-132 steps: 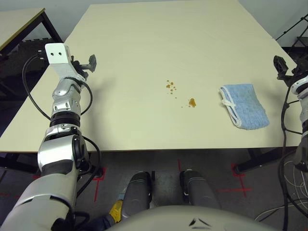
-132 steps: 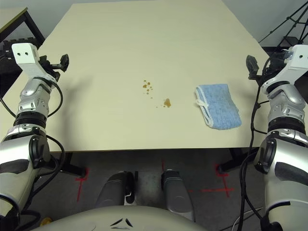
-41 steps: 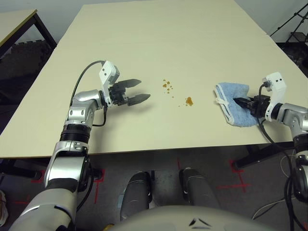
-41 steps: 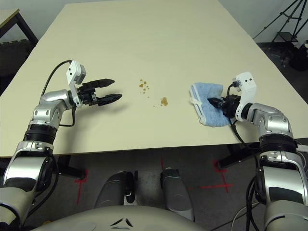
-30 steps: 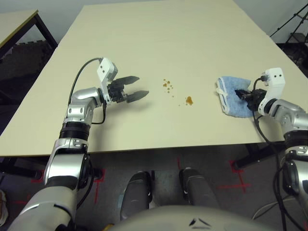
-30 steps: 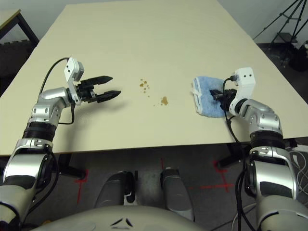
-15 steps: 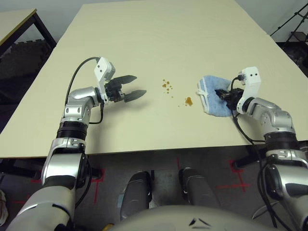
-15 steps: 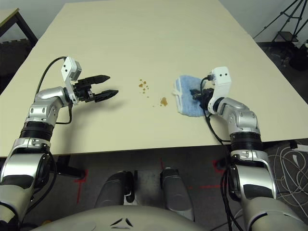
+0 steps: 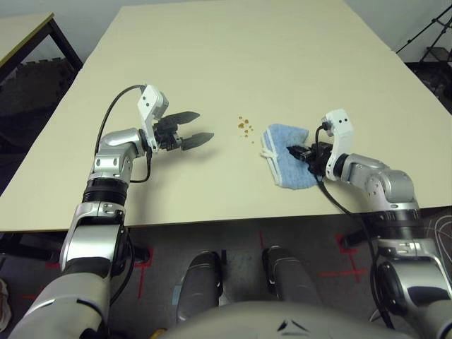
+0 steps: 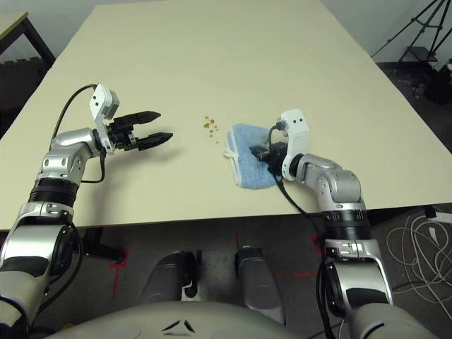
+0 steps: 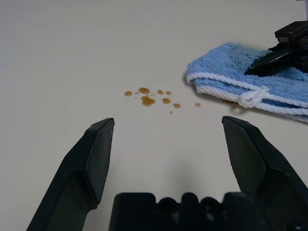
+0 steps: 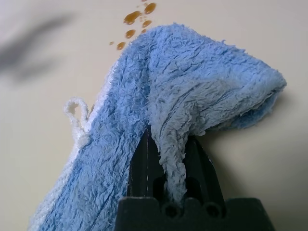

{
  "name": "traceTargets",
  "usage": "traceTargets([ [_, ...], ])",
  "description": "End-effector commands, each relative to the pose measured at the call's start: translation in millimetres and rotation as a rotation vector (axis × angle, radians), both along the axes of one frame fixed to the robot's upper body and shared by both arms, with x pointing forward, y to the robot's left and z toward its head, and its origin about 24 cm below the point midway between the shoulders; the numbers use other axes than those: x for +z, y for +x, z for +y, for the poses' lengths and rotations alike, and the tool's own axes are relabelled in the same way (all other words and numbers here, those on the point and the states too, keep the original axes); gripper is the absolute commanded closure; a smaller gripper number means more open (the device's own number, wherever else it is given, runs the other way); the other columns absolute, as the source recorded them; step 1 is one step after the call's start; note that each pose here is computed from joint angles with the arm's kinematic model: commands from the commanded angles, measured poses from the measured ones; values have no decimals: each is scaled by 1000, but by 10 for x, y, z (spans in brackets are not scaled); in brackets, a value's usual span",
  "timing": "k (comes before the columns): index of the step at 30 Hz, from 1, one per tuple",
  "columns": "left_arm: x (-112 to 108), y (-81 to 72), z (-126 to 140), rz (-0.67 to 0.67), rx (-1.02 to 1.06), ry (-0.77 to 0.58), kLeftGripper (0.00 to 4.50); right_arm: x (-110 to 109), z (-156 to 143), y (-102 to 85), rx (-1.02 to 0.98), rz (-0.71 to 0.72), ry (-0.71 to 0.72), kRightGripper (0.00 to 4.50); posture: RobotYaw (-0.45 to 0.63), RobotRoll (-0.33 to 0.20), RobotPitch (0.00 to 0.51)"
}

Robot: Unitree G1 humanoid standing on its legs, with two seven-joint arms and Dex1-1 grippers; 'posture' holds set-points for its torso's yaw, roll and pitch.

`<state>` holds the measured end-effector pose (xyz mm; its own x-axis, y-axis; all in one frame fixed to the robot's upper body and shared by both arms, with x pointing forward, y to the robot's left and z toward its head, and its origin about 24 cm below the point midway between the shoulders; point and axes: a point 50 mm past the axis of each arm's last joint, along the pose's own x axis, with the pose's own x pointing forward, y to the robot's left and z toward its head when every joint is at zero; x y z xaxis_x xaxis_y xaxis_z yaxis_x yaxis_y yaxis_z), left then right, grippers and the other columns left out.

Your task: Wipe the water off the table with a rag.

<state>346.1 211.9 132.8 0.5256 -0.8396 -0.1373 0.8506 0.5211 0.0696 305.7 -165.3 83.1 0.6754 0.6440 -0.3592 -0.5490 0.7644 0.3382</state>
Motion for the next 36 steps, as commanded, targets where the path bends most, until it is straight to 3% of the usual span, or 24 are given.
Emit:
traceTargets([
  [1,26,9,-1,-8,-9,17,0,-70,157,-95,66,56,34,4477,-164,0,106],
  [15,36,30,-51,-14,-9,-1,0,9,351,-95,60,77,104,4481,-167,0,102],
  [36,12,59,-109,-19,-9,-12,0,250,-224,314,-236,-38,52,4482,-174,0,81],
])
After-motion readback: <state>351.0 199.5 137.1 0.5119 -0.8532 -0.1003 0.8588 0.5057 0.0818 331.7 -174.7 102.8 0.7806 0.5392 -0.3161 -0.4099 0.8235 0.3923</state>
